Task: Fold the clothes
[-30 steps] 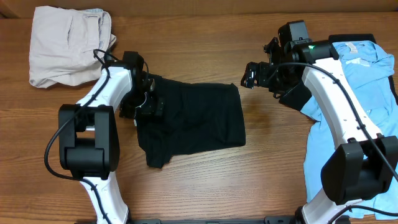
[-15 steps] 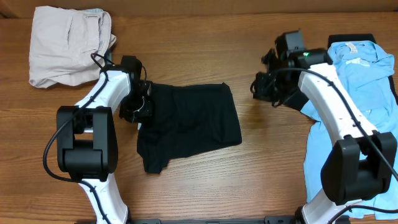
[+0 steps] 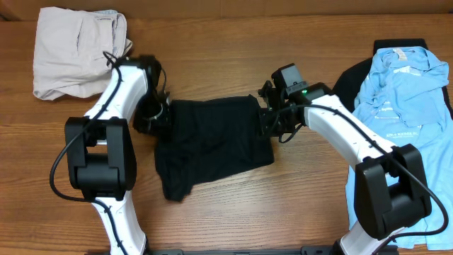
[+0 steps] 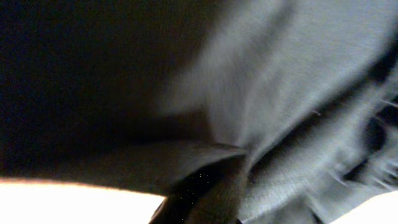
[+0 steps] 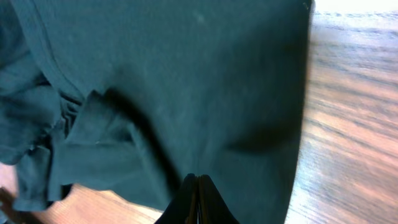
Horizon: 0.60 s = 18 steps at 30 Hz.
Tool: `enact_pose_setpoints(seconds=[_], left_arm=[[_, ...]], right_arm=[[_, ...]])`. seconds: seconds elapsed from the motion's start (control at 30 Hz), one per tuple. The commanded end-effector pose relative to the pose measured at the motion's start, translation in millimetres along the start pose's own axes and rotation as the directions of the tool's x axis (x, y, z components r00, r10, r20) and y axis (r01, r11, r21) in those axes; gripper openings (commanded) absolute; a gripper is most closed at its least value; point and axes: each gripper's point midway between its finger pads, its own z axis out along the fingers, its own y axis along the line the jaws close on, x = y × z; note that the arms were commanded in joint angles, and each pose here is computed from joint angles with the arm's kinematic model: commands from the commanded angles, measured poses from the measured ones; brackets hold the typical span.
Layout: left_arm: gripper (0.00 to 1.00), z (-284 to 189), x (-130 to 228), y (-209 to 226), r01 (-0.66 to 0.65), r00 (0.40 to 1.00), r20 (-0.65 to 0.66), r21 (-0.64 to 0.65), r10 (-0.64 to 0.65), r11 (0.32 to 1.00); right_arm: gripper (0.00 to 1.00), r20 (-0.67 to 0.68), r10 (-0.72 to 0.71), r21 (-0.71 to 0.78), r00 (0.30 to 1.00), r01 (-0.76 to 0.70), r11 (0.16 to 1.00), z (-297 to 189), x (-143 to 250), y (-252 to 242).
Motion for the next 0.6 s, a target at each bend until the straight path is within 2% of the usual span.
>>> enact_pose_setpoints(seconds=[0.0,0.17,0.57], left_arm=[[0.04,-32.4,-12.6,-8.0,-0.03,0.998,0.059,0.015,0.03,0.999],[0.04,-64.7,-5.7,-25.5,-0.083,0.995,0.064,0.054,0.08,0.995],[0.04,-102.0,5.3,-85.7,-0.239,0.964,0.123,0.018,0.235,0.971]], right_arm=[[0.04,0.021,0.009,-0.007,1.0,-0.009,1.0,5.6,5.0,-6.5],[0.04,0.034,0.018,-0.002,0.999,-0.018,1.0,23.2,9.1,-17.4],[0.04,0.009,0.046,0.019,0.999,-0.046,0.999,36.3,13.7,-26.9]])
